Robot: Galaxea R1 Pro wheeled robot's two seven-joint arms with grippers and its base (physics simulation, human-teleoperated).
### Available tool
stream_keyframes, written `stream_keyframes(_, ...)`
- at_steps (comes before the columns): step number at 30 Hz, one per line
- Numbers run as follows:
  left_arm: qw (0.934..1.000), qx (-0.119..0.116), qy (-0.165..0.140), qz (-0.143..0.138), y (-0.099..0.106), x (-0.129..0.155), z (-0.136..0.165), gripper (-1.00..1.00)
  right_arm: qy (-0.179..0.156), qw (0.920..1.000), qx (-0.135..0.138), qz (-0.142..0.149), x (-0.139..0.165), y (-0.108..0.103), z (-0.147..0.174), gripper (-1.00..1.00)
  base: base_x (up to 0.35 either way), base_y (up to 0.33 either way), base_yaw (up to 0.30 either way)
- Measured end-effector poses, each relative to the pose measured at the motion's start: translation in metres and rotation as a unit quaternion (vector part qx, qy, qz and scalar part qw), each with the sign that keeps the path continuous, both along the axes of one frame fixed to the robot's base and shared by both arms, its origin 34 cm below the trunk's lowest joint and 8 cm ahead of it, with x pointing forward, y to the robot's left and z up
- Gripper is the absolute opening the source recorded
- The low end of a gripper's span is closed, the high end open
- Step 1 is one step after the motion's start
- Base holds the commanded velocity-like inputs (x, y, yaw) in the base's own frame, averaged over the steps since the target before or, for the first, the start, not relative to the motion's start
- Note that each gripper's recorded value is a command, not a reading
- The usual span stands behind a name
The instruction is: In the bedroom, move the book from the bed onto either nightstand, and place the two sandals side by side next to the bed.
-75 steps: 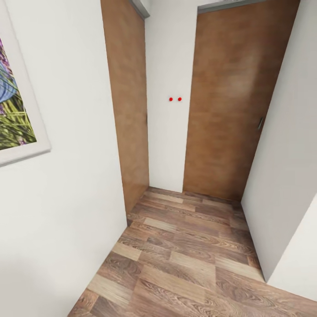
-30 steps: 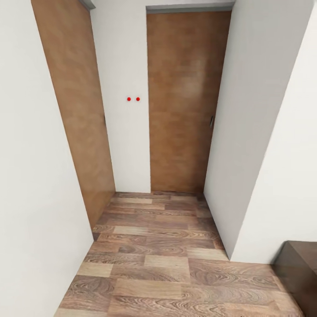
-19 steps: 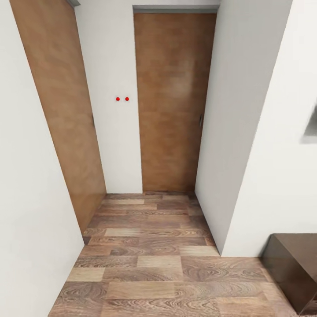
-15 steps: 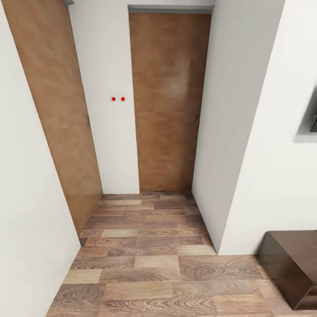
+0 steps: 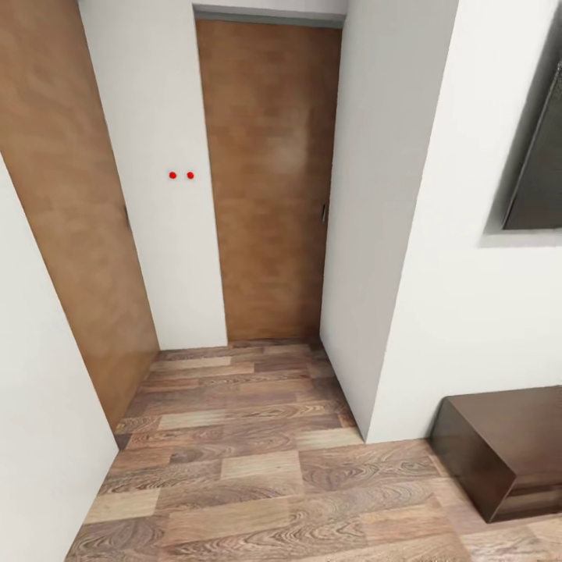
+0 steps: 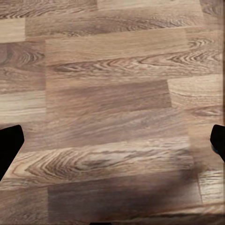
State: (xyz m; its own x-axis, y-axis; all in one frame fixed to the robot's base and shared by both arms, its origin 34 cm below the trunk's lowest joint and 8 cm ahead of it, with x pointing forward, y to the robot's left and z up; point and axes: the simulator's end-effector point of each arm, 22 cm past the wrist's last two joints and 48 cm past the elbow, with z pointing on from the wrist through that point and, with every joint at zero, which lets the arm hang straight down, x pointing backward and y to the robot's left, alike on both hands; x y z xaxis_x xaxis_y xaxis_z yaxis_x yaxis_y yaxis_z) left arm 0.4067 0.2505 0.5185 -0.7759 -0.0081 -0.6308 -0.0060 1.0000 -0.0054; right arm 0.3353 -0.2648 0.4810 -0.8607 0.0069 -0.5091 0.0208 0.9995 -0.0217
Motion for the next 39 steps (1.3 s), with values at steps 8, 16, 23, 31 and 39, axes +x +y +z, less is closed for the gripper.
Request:
stream_keyframes(8, 1.0, 0.0, 0.0, 0.0, 0.0, 0.0, 0.0, 1.0, 0.0, 1.0, 0.0, 0.0, 0.0, 0.0, 0.0, 1.0, 0.0, 0.0, -0.201)
stream_keyframes(16, 1.0, 0.0, 0.0, 0.0, 0.0, 0.0, 0.0, 1.0, 0.0, 1.0, 0.0, 0.0, 0.0, -0.0001, 0.0, 1.0, 0.0, 0.0, -0.201)
stream_keyframes(23, 1.0, 0.0, 0.0, 0.0, 0.0, 0.0, 0.0, 1.0, 0.0, 1.0, 0.0, 0.0, 0.0, 0.0, 0.0, 1.0, 0.0, 0.0, -0.201)
stream_keyframes(31, 1.0, 0.0, 0.0, 0.0, 0.0, 0.0, 0.0, 1.0, 0.0, 1.0, 0.0, 0.0, 0.0, 0.0, 0.0, 1.0, 0.0, 0.0, -0.201)
stream_keyframes(39, 1.0, 0.0, 0.0, 0.0, 0.0, 0.0, 0.0, 1.0, 0.0, 1.0, 0.0, 0.0, 0.0, 0.0, 0.0, 1.0, 0.0, 0.0, -0.201)
